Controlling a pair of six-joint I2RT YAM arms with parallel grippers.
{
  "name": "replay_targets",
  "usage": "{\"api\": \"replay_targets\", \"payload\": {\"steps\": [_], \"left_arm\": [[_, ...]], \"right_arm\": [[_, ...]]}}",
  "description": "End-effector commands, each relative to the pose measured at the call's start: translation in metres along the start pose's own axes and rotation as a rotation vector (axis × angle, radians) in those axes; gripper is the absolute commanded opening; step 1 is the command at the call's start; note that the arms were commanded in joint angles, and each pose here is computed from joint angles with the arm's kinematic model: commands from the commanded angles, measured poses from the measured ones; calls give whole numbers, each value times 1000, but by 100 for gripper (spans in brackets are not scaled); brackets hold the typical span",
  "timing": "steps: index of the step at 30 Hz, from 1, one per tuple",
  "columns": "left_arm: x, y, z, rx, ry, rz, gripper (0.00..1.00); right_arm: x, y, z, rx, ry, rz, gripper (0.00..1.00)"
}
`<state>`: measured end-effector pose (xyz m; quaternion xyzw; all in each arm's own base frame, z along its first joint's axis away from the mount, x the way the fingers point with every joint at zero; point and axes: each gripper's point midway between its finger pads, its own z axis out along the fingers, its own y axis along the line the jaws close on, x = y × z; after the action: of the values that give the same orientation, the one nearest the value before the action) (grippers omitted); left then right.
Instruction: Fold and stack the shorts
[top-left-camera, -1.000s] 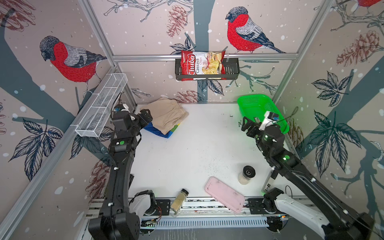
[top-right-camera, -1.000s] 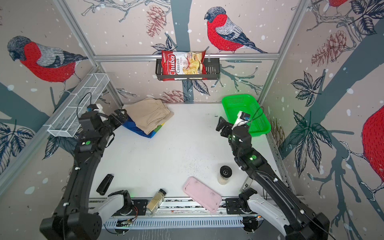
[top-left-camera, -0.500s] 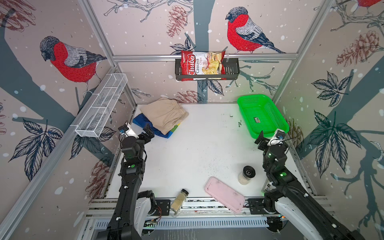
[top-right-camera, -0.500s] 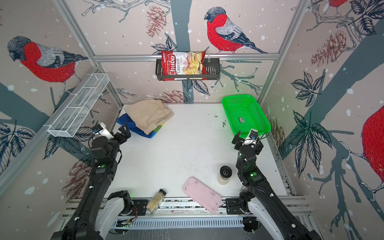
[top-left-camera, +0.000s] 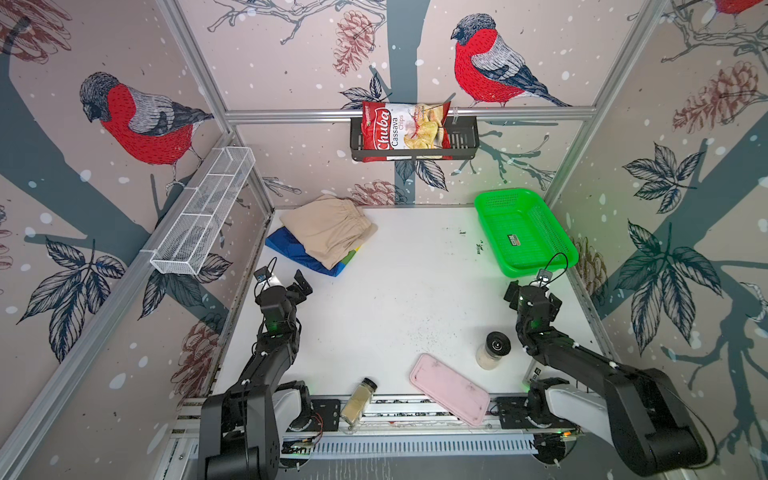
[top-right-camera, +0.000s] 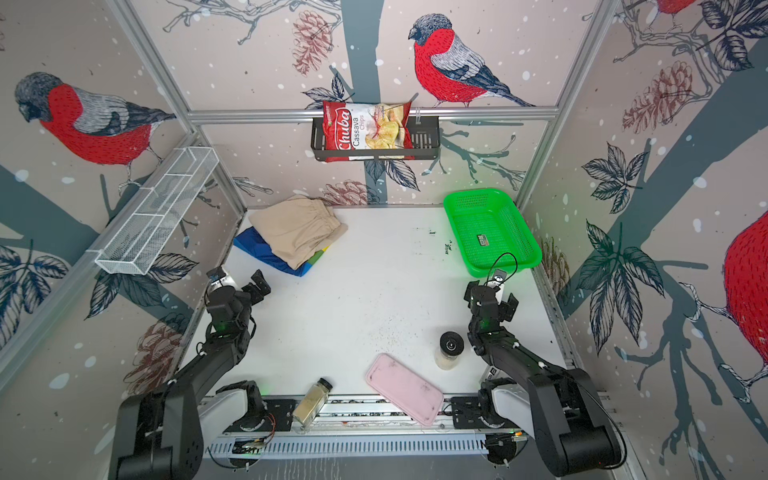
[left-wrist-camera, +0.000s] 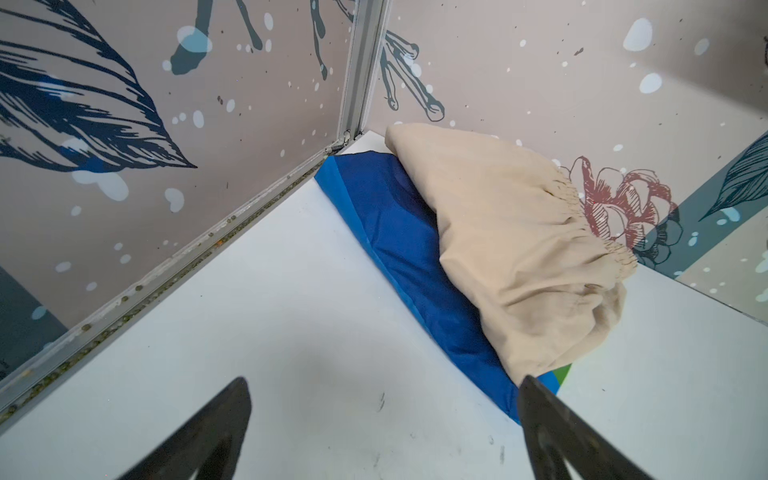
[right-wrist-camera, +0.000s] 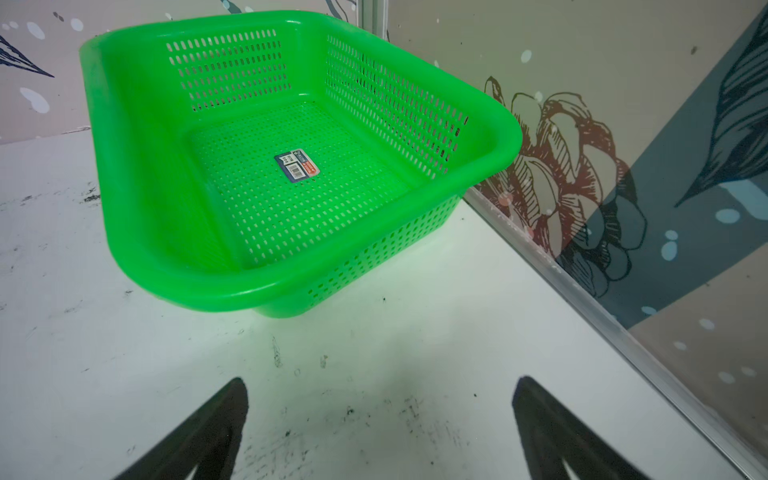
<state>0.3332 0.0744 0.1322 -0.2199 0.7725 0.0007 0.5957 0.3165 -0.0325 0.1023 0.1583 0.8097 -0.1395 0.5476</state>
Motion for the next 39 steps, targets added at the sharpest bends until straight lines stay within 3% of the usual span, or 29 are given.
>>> {"api": "replay_targets", "payload": {"steps": [1, 7, 10, 13, 18, 22, 23, 25, 27, 29, 39], "left_arm": [[-17, -5, 3, 15, -123, 40, 98], [-7, -7, 4, 24, -154, 39, 99], [-13, -10, 9, 29, -189, 68, 98], [-14, -10, 13, 21, -217, 90, 98], [-9, -28, 6, 98, -228, 151, 98], [4, -58, -4, 226, -286, 266, 99], [4, -57, -4, 220, -284, 264, 99], [8, -48, 12, 145, -210, 247, 99], [12, -50, 27, 128, -153, 247, 99], [10, -51, 24, 141, -177, 256, 99], [10, -60, 20, 166, -197, 295, 99]], "right_arm": [[-28, 7, 6, -25, -95, 93, 99], [-34, 6, 24, -25, -95, 104, 99], [-48, 2, 19, -42, -196, 160, 99], [-51, 2, 20, -75, -211, 159, 99], [-53, 15, 19, -165, -220, 102, 99], [-41, 13, 41, -116, -205, 81, 99], [-46, 13, 33, -152, -282, 86, 99], [-45, 19, 18, -225, -311, 70, 99], [-41, 31, 19, -295, -281, 28, 100], [-38, 56, 22, -457, -246, -37, 99], [-38, 54, 23, -475, -234, -25, 100]]}}
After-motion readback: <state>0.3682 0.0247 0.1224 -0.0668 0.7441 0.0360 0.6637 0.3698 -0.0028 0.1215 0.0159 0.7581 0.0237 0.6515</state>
